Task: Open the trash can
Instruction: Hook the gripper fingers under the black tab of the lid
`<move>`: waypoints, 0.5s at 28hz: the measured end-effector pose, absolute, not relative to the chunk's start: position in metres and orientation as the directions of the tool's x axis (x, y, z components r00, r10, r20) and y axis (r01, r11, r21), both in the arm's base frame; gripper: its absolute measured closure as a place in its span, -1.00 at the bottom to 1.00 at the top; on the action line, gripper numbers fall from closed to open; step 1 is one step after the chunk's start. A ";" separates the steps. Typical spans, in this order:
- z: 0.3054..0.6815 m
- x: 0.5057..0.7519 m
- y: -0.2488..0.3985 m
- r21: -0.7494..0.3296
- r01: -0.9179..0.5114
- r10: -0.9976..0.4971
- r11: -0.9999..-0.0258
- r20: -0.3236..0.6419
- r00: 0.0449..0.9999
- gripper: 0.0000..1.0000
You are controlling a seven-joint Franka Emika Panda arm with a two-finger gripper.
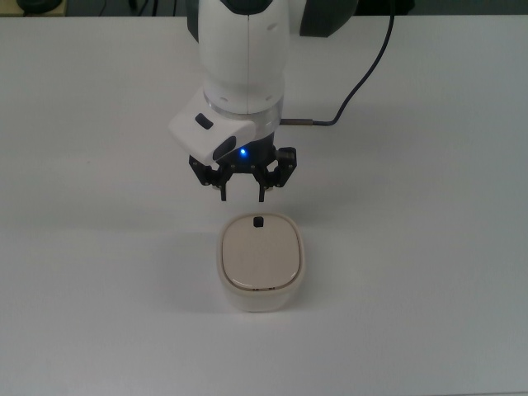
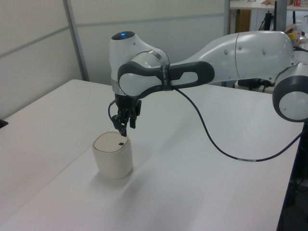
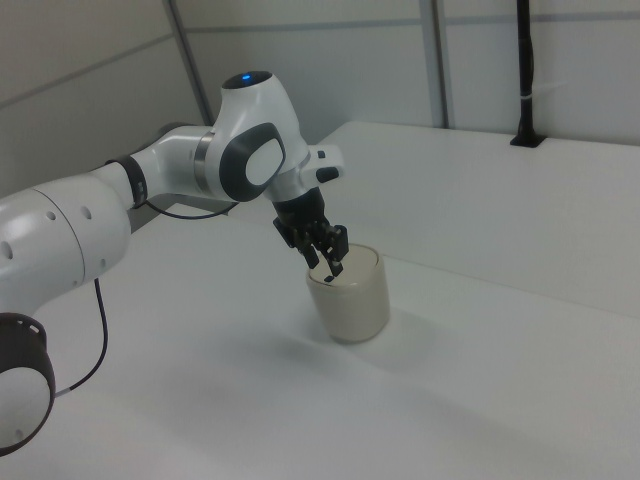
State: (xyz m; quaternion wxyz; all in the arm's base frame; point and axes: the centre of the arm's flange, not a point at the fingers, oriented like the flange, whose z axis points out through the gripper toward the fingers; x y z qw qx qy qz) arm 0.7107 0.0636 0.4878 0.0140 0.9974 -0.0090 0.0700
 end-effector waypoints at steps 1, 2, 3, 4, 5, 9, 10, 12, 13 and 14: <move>0.487 0.711 0.065 0.027 -0.018 -0.014 -0.999 0.140 0.990 -0.06; 0.487 0.711 0.066 0.027 -0.016 -0.012 -1.000 0.139 0.990 0.00; 0.487 0.710 0.068 0.027 -0.013 -0.010 -1.000 0.138 0.990 0.15; 0.486 0.711 0.069 0.027 -0.012 -0.008 -1.000 0.138 0.990 0.18; 0.485 0.711 0.071 0.027 -0.011 -0.007 -1.000 0.138 0.990 0.25; 0.480 0.715 0.072 0.026 -0.009 -0.004 -1.000 0.155 0.988 0.63; 0.477 0.716 0.072 0.026 -0.008 -0.004 -1.000 0.157 0.988 0.70; 0.471 0.719 0.073 0.027 -0.007 -0.002 -1.000 0.164 0.986 0.83; 0.467 0.721 0.074 0.028 -0.006 -0.001 -1.000 0.168 0.986 0.90; 0.463 0.723 0.075 0.028 -0.004 0.001 -1.000 0.173 0.985 0.97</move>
